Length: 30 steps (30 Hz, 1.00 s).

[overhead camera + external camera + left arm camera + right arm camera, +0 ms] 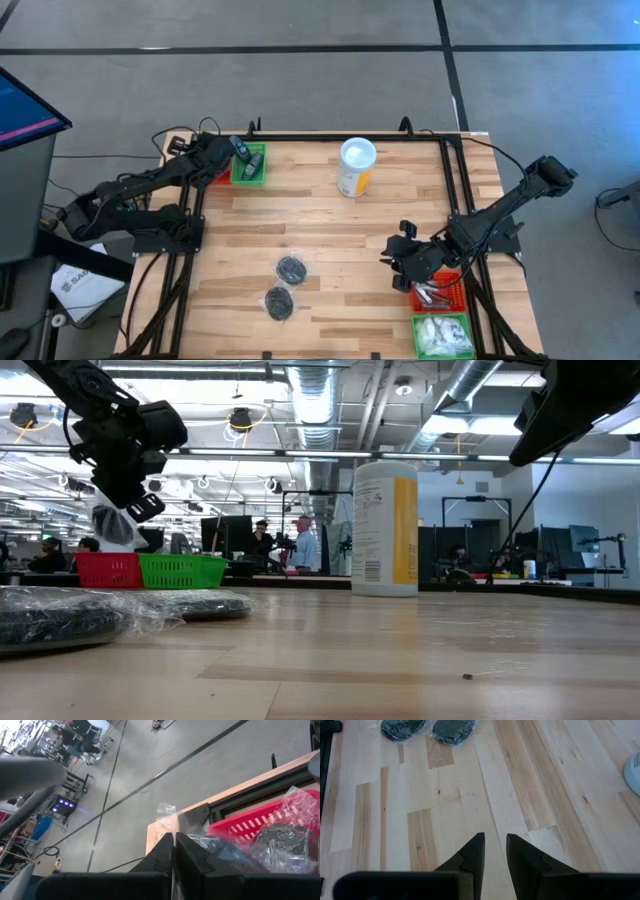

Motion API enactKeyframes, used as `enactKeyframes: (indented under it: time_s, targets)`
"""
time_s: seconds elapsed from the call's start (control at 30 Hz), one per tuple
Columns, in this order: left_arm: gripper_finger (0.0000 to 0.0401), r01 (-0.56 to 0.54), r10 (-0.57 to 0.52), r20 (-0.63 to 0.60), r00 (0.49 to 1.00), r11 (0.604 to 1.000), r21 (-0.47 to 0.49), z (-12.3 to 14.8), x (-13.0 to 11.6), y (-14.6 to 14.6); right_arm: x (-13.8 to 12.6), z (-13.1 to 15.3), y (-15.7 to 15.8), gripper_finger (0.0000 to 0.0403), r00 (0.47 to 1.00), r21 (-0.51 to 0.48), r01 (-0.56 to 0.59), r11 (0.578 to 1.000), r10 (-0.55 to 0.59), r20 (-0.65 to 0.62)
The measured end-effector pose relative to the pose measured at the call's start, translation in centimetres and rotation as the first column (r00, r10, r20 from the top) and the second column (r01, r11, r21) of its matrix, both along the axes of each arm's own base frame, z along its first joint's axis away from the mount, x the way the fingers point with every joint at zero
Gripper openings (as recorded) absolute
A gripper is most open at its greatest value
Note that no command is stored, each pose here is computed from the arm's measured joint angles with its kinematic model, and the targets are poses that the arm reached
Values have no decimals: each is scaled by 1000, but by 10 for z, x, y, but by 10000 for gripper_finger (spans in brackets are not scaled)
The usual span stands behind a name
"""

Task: Pick & Place Travel size toiletries
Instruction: Put the black hairbrush into the top red bin

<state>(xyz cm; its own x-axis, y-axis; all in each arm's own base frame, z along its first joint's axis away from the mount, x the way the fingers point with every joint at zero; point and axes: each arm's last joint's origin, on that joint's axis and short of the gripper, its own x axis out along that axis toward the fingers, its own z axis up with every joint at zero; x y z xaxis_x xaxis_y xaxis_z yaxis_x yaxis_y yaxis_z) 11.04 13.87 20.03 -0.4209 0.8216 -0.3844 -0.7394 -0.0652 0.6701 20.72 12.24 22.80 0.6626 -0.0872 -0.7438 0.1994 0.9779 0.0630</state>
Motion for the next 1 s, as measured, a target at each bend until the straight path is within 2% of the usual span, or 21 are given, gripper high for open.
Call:
enactKeyframes:
  time_s: [0.4, 0.6, 0.73, 0.87, 1.0]
  targets:
    - [86, 51, -50, 80, 996, 998, -19, 0, 4, 2, 0, 0, 0, 72, 1000, 0, 0, 1000, 0, 0]
    - [99, 60, -58, 93, 994, 998, -22, 0, 5, 2, 0, 0, 0, 72, 1000, 0, 0, 1000, 0, 0]
    - [99, 133, -119, 163, 979, 988, -78, -1, 8, 2, 0, 0, 0, 72, 1000, 0, 1, 1000, -1, 0]
    - [99, 269, -223, 264, 938, 950, -156, -4, 15, -2, 0, 0, 0, 72, 1000, 0, 1, 1000, -1, 0]
    - [99, 445, -346, 370, 862, 866, -227, -6, 26, -10, 0, 0, 0, 72, 1000, 0, 1, 1000, -1, 0]
